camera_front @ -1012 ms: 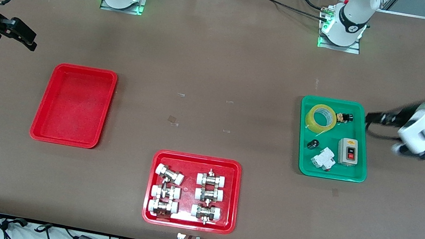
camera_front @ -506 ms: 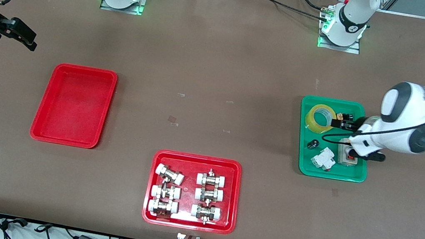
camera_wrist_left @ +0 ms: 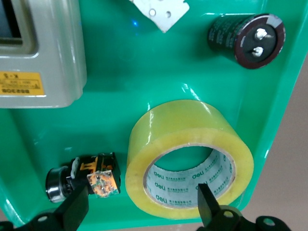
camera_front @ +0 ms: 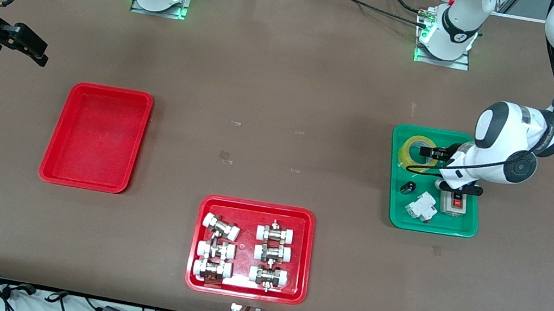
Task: Left arm passes tape to right arm into tray
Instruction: 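Reach the left gripper down over the yellow tape roll and grasp its rim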
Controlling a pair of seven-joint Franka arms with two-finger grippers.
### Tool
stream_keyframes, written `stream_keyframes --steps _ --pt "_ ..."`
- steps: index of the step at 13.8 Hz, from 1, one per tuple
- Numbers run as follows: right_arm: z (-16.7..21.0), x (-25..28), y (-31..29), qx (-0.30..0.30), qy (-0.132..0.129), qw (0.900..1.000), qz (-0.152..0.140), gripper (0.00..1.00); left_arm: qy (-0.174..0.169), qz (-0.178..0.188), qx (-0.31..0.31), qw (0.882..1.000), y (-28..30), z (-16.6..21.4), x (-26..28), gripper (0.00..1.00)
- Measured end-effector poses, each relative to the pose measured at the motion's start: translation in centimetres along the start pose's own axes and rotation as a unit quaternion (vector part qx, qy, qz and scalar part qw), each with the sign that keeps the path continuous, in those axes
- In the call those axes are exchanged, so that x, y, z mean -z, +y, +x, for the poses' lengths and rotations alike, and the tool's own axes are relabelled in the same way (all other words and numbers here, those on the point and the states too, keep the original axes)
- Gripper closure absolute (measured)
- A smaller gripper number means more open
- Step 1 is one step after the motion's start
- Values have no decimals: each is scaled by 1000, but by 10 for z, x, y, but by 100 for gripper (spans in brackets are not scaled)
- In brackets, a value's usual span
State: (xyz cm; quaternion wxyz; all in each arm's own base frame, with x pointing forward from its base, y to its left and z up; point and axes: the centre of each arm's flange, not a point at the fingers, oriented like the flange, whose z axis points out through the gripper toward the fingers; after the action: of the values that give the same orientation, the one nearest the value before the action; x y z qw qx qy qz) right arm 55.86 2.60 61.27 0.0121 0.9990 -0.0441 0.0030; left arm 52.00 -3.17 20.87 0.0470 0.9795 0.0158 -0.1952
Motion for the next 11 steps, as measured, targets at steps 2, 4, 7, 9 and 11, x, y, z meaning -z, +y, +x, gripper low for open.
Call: stream_keyframes --steps 2,4,7,9,11 --pt "0 0 0 0 0 1000 0 0 2 0 1 1000 0 0 -2 14" --pt "0 0 0 0 0 1000 0 0 9 -2 1 1000 -1 1 -7 21" --pt "0 0 0 0 0 1000 0 0 13 -3 2 1000 -2 0 -18 33" --pt "0 0 0 0 0 1000 0 0 13 -3 3 1000 -3 0 -20 40" --pt "0 0 0 0 0 1000 0 0 14 -3 4 1000 -4 0 -20 63"
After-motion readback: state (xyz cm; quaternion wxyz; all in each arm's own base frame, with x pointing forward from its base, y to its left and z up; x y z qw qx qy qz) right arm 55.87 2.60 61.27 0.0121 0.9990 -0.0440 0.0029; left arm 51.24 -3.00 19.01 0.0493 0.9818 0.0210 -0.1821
